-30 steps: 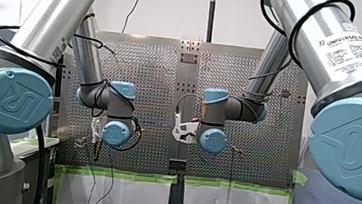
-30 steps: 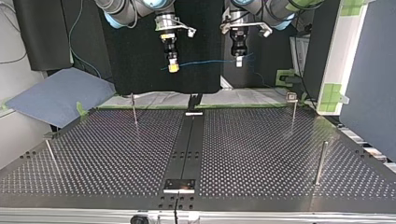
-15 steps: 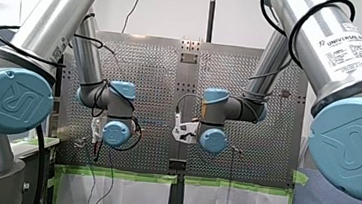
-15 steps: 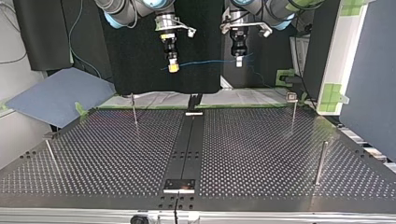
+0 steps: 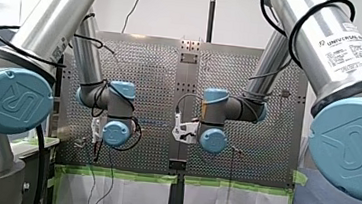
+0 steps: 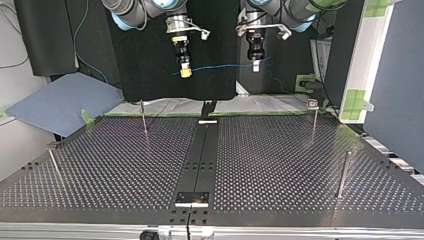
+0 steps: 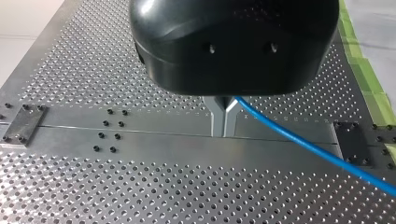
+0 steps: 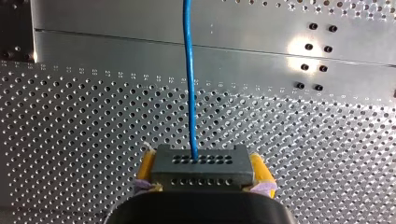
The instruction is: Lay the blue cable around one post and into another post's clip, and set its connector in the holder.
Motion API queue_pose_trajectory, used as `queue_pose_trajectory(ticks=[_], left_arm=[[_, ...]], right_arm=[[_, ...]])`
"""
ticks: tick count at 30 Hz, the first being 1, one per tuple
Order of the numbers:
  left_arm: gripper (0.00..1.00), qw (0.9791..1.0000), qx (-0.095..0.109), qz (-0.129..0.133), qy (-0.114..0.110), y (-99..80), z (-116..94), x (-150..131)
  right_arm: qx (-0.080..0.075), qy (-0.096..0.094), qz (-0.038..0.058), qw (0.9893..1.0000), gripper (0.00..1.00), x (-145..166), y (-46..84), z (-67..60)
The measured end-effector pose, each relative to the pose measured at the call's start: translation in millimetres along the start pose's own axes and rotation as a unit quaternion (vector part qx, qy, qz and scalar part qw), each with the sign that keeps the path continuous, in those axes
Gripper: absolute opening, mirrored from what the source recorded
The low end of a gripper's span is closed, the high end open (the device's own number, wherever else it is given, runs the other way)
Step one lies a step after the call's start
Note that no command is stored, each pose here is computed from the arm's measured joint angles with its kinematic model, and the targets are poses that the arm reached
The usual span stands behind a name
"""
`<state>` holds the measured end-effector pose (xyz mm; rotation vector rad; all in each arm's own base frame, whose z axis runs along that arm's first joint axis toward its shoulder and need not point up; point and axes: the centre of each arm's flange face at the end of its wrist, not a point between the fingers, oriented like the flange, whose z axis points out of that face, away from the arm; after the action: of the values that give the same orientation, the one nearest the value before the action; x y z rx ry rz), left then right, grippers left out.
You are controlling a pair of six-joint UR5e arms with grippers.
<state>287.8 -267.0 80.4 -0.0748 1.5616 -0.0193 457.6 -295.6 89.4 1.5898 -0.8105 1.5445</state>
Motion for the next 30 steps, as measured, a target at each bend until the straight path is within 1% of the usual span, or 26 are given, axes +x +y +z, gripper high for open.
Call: queue_pose_trajectory(ticks=[11,13,15,18,21,24,30], left_arm=[[0.00,1.0000,0.001,-0.001,0.000,-1.1,0,0],[0.00,1.0000,0.004,-0.002,-0.002,-3.8,-1,2],[0.00,1.0000,0.006,-0.003,-0.002,-5.4,-2,5],[0.00,1.0000,0.008,-0.004,-0.003,-6.3,-2,12],[0.00,1.0000,0.008,-0.002,0.000,-5.8,-3,20],[0.00,0.9999,0.008,0.003,0.007,-4.3,-4,29],[0.00,0.9994,0.007,0.017,0.029,0.6,-10,50]], right_arm=[[0.000,-0.001,-0.0011,1.0000,0.00,-1,-0.3,0.5],[0.005,-0.006,-0.0033,1.0000,0.00,-4,-5.0,0.2],[0.014,-0.018,-0.0070,0.9997,0.00,-11,-12.9,-3.9],[0.025,-0.035,-0.0124,0.9990,0.00,-24,-22.7,-11.5],[0.030,-0.049,-0.0168,0.9982,0.00,-37,-26.5,-16.5],[0.032,-0.055,-0.0187,0.9978,0.00,-43,-27.6,-18.6],[0.033,-0.057,-0.0194,0.9976,0.00,-46,-27.9,-19.2]])
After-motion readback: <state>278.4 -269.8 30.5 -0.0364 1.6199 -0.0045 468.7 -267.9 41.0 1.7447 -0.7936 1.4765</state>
